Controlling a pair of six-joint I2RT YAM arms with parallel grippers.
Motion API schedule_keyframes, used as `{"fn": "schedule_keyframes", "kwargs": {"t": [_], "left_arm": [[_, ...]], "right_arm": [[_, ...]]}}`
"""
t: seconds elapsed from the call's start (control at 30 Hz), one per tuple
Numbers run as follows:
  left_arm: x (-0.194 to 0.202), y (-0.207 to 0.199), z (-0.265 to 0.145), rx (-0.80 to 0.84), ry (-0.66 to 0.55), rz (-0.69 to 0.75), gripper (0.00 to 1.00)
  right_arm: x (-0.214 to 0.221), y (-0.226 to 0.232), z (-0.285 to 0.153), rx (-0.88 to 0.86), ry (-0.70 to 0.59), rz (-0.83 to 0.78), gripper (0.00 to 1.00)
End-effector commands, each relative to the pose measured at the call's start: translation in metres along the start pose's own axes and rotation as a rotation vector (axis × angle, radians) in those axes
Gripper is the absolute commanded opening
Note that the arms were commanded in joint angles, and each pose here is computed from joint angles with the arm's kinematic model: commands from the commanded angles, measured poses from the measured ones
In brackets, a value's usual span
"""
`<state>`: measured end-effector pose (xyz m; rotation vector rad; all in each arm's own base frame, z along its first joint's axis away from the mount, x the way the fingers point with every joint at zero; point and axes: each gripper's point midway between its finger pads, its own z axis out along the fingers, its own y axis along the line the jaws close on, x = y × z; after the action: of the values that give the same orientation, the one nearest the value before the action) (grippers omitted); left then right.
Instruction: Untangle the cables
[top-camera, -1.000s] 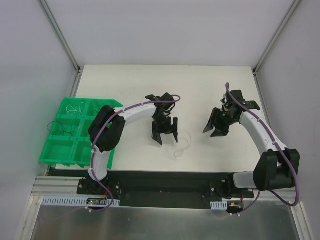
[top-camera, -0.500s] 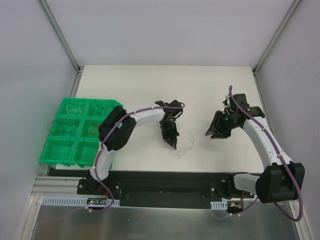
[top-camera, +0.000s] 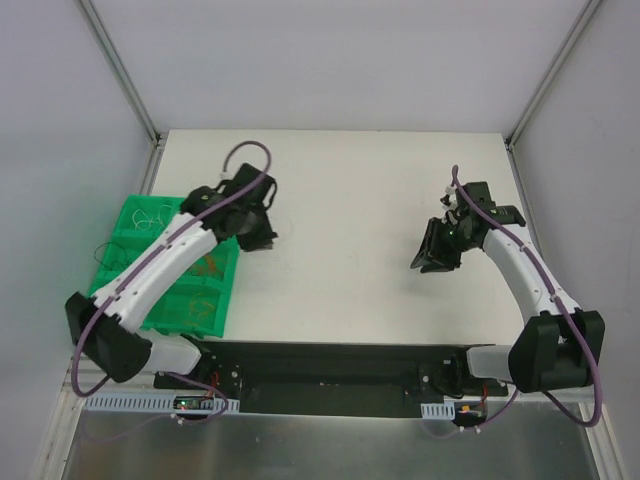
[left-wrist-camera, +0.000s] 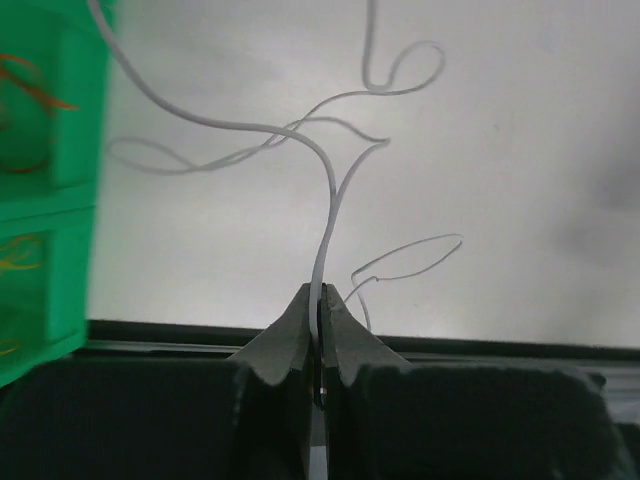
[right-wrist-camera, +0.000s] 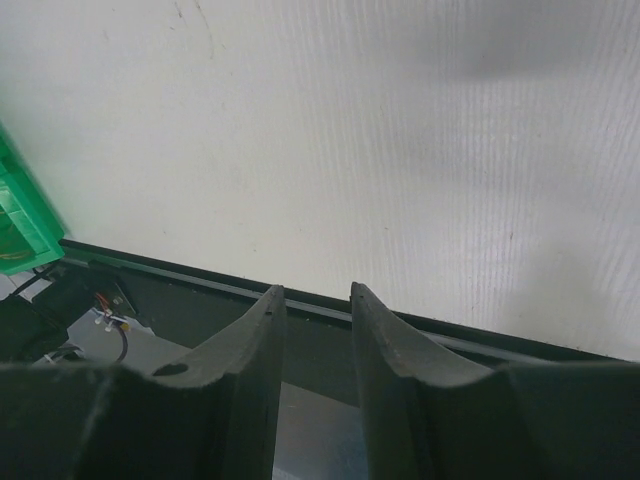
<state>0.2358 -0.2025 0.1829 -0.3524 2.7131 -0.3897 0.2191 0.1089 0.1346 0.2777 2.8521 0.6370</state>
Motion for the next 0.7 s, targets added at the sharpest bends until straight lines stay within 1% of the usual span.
{"fn": "schedule_keyframes", "kwargs": {"t": [0.0, 0.03, 0.1, 0.17, 0.23, 0.3, 0.37, 0.47, 0.5, 0.57, 0.67], "left_arm": [[-0.027, 0.101, -0.065, -0.322, -0.156, -0.007, 0.0], [-0.035, 0.119, -0.083, -0.359, -0.199, -0.027, 0.0], [-0.046, 0.15, -0.109, -0.438, -0.243, -0.092, 0.0], [-0.049, 0.18, -0.127, -0.527, -0.266, -0.154, 0.0], [-0.046, 0.213, -0.139, -0.644, -0.263, -0.232, 0.0], [-0.04, 0.24, -0.146, -0.741, -0.248, -0.319, 0.0], [-0.037, 0.253, -0.154, -0.821, -0.276, -0.385, 0.0], [-0.025, 0.281, -0.157, -0.909, -0.25, -0.582, 0.0], [-0.023, 0.289, -0.157, -0.938, -0.247, -0.617, 0.0], [-0.023, 0.302, -0.152, -0.977, -0.23, -0.643, 0.0], [-0.014, 0.326, -0.147, -1.042, -0.185, -0.737, 0.0]], "right_arm": [[-0.016, 0.013, -0.005, -0.038, -0.001, -0.04, 0.34], [-0.018, 0.014, -0.004, -0.046, 0.003, -0.033, 0.34], [-0.023, 0.019, -0.004, -0.058, 0.006, -0.028, 0.34], [-0.026, 0.024, -0.004, -0.073, 0.013, -0.025, 0.33], [-0.028, 0.028, -0.005, -0.073, 0.022, -0.032, 0.33], [-0.03, 0.03, -0.005, -0.07, 0.034, -0.035, 0.33], [-0.029, 0.031, -0.005, -0.068, 0.046, -0.034, 0.33], [-0.026, 0.036, -0.005, -0.074, 0.065, -0.04, 0.33], [-0.023, 0.039, -0.006, -0.075, 0.075, -0.046, 0.32], [-0.018, 0.043, -0.006, -0.07, 0.094, -0.063, 0.32], [-0.012, 0.046, -0.007, -0.059, 0.106, -0.083, 0.32]]}}
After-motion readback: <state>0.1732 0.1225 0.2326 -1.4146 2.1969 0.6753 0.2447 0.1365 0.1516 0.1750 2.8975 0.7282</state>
